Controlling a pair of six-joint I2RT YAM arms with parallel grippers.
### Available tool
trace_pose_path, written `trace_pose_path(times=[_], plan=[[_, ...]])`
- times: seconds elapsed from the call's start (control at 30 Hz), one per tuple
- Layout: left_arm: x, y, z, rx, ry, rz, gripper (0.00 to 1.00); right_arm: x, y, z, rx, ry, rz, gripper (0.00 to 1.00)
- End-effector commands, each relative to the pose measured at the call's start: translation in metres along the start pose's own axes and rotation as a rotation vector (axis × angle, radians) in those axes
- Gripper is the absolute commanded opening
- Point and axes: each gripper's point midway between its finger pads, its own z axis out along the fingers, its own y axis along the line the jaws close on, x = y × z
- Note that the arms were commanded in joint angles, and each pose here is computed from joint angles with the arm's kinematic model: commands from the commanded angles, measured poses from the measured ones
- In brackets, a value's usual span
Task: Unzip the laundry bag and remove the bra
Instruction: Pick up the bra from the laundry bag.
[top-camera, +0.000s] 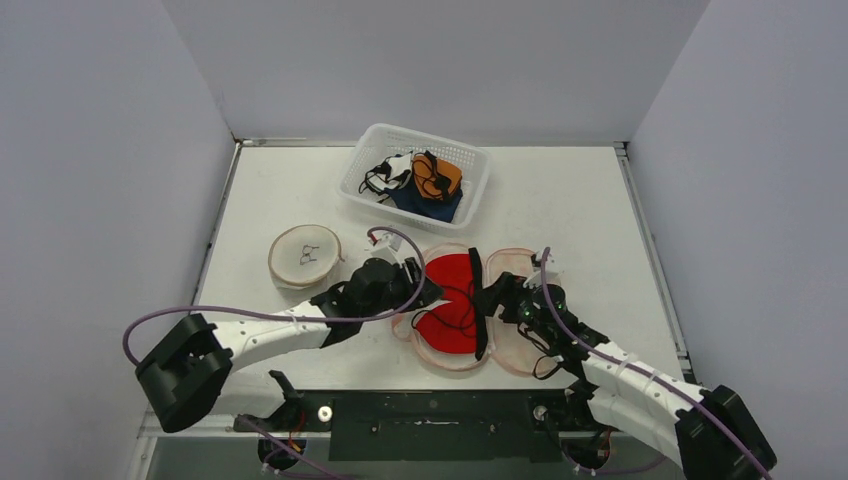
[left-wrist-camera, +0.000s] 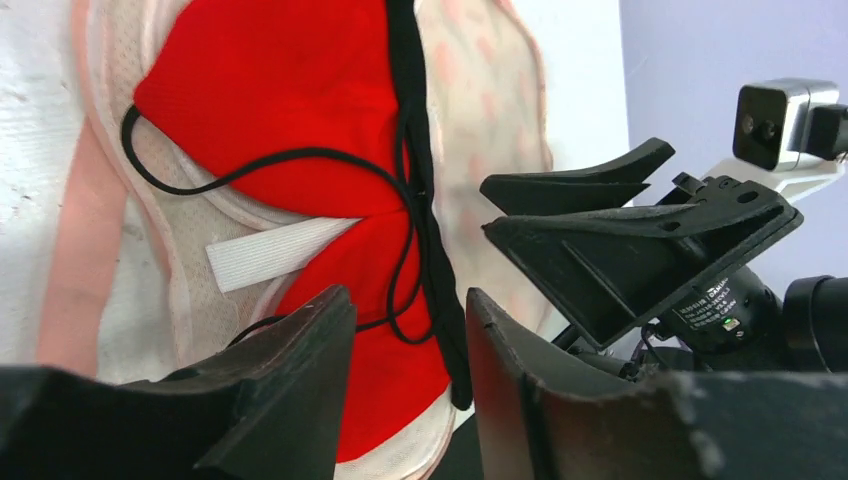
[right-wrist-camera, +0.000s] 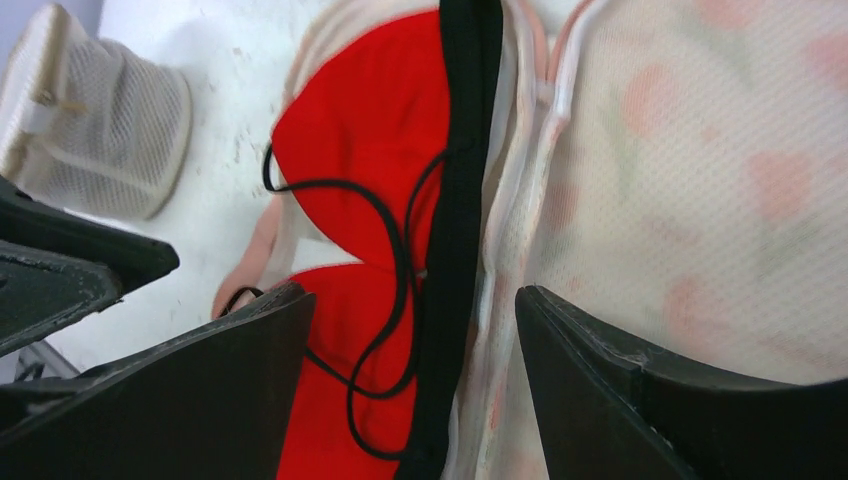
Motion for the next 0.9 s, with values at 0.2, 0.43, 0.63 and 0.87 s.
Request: trace_pose_path(times=[0.2,0.43,0.63,0.87], plan=[[0.014,-0.001,0.045,0.033,0.067,0.017,0.28,-0.001,0.026,0.016,-0.11,0.028,0.05,0.76],[0.011,0.041,0.059,-0.107,0.043,-0.004,0.18,0.003,0.022,0.025,-0.089,0.046,0.051,0.76],[0.018,0.066,0.063,-0.175,0.05,-0.012,0.15,0.008,0.02,0.033,-0.082,0.069,0.057,0.75],[0.025,0.08,0.064,-0.205,0.062,-0.023,0.13,0.012,0.024,0.043,-0.097,0.089,0.073,0.72]])
